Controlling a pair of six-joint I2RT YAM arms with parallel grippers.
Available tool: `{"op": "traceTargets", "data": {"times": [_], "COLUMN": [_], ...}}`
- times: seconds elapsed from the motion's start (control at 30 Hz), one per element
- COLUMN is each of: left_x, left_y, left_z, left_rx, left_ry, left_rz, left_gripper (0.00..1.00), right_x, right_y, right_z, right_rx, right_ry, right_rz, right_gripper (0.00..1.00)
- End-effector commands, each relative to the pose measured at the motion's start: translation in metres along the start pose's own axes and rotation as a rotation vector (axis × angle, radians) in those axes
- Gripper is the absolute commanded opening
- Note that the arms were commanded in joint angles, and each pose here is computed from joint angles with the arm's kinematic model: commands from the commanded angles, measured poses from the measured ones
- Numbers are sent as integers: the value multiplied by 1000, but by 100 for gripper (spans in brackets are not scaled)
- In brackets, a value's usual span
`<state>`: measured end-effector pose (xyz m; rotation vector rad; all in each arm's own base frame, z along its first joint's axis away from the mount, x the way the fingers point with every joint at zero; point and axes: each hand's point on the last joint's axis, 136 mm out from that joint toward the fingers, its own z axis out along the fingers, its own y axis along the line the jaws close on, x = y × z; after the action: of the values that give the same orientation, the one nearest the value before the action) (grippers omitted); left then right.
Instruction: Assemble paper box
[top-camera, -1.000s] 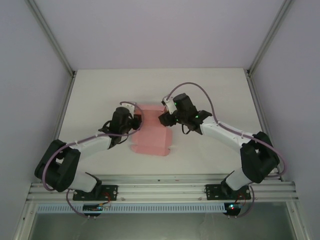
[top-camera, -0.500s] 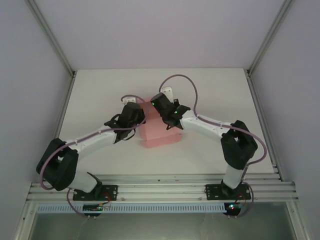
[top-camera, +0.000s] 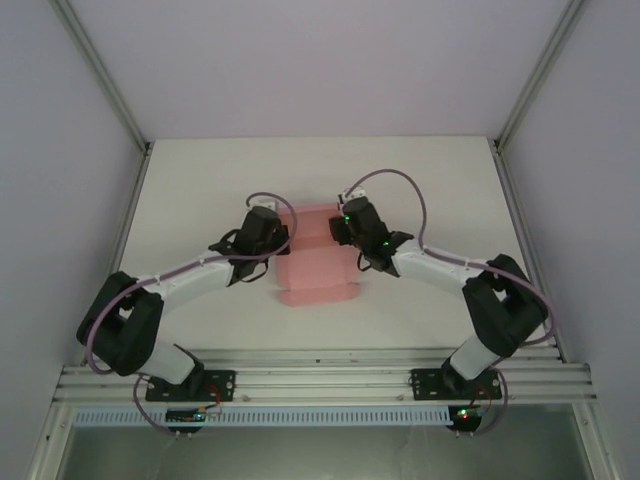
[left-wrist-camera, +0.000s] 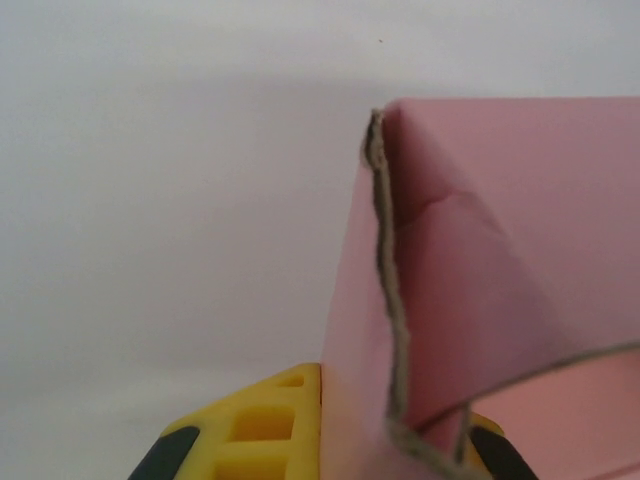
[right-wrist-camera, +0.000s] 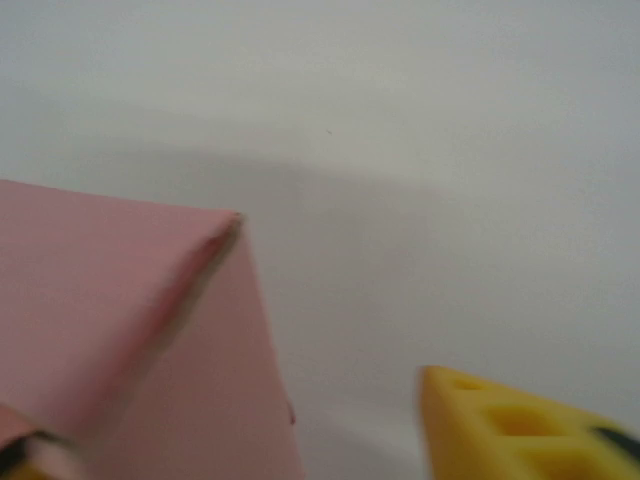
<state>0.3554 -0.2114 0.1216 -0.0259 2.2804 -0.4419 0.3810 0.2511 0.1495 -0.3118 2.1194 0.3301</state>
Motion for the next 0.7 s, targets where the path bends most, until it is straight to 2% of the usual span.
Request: {"op": "traceTargets", "data": {"times": [0.0,0.03,0.17,0.37,0.4,0.53,0.67], "left_x": [-43,-45,-51,-50,-46,-17,-1], "left_y": [-26,-28,-24,-4,-5,-25,-41], "left_z": [-3,-2,0,5,6,-4,-16], "left_rx": [89,85,49,23,41,251,334], "left_ry": [-67,-57,28,224,266,439,635], "left_rz": [27,55,217,525,597,892,1118], "left_gripper": [0,0,0,0,0,0,0], "right_x": [-29,-29,-29,3,13,49,76], "right_y": [49,55,51,-12,-26,-80,-106], "right_z": [-26,-33,-57,-81,-86,-106,-122], "right_rx": [-341,-387,-393,-96,-35,178,237], "right_ry": [-97,-88,-56,75,112,229,260], "right_rz": [-19,-16,20,94,119,225,283], "right_gripper": [92,98,99,99,99,99,98]}}
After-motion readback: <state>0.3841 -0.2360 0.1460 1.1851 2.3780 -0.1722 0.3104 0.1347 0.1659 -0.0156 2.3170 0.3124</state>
